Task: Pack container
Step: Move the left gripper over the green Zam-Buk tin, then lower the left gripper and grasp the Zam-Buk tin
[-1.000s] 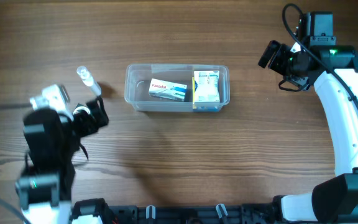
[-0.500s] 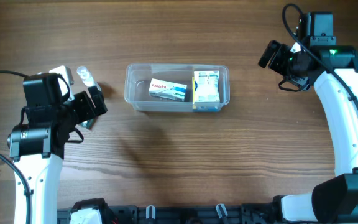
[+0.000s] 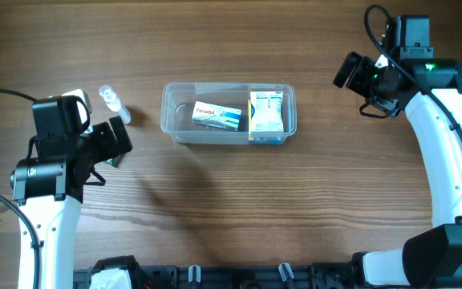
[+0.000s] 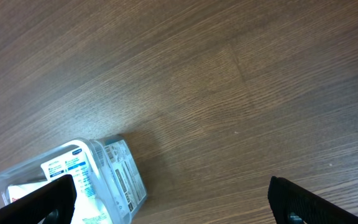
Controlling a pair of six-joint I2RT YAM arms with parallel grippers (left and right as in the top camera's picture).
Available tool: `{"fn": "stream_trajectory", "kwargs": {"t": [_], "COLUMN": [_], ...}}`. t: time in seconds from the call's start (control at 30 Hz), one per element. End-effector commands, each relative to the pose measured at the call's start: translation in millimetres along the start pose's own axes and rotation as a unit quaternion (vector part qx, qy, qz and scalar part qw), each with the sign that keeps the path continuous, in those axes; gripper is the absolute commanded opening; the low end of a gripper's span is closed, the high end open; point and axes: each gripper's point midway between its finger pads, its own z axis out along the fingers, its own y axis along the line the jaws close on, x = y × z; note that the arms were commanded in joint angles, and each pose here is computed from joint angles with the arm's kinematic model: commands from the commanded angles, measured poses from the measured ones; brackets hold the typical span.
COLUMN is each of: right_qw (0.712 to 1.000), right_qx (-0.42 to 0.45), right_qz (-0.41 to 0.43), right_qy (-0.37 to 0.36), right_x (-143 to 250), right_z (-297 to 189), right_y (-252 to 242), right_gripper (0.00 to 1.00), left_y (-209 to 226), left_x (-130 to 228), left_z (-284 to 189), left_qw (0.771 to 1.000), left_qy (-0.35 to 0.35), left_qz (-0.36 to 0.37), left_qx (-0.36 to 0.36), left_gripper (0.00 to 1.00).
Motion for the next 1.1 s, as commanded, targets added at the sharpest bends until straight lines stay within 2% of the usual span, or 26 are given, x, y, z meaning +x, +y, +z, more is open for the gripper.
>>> {"fn": "stream_trajectory", "kwargs": {"t": [0.0,0.17,0.33,0.6,0.8,1.07], "right_qw": [1.000,1.000,1.000,1.000,1.000,1.000], "right_qx": [-0.013,-0.013,-0.013,-0.013,-0.013,-0.013], "right_qz": [0.005,0.005,0.005,0.005,0.005,0.005], "right_qy": [-0.011,-0.011,-0.011,-0.011,-0.011,-0.011], "right_x": [-3,-3,-3,-3,-3,-3], "right_z": [-9,-9,-9,-9,-9,-9], "right_y": [5,5,5,5,5,5], "right_gripper": [1.00,1.00,1.00,1.00,1.00,1.00], "left_y": [25,29,29,28,30,27], "left_x": [-11,-18,-7,19,35,32], "left_z": [-3,6,34,89,112,115], "left_qw": [0.997,0.995,0.988,0.968,0.960,0.962], "left_qy": [-0.017,-0.018,0.039,0.138,0.181,0.173], "left_qz": [0.008,0.039,0.121,0.189,0.196,0.194], "left_qx": [-0.071,-0.088,-0.093,-0.086,-0.085,-0.078], "left_gripper": [1.00,1.00,0.99,1.00,1.00,1.00]}}
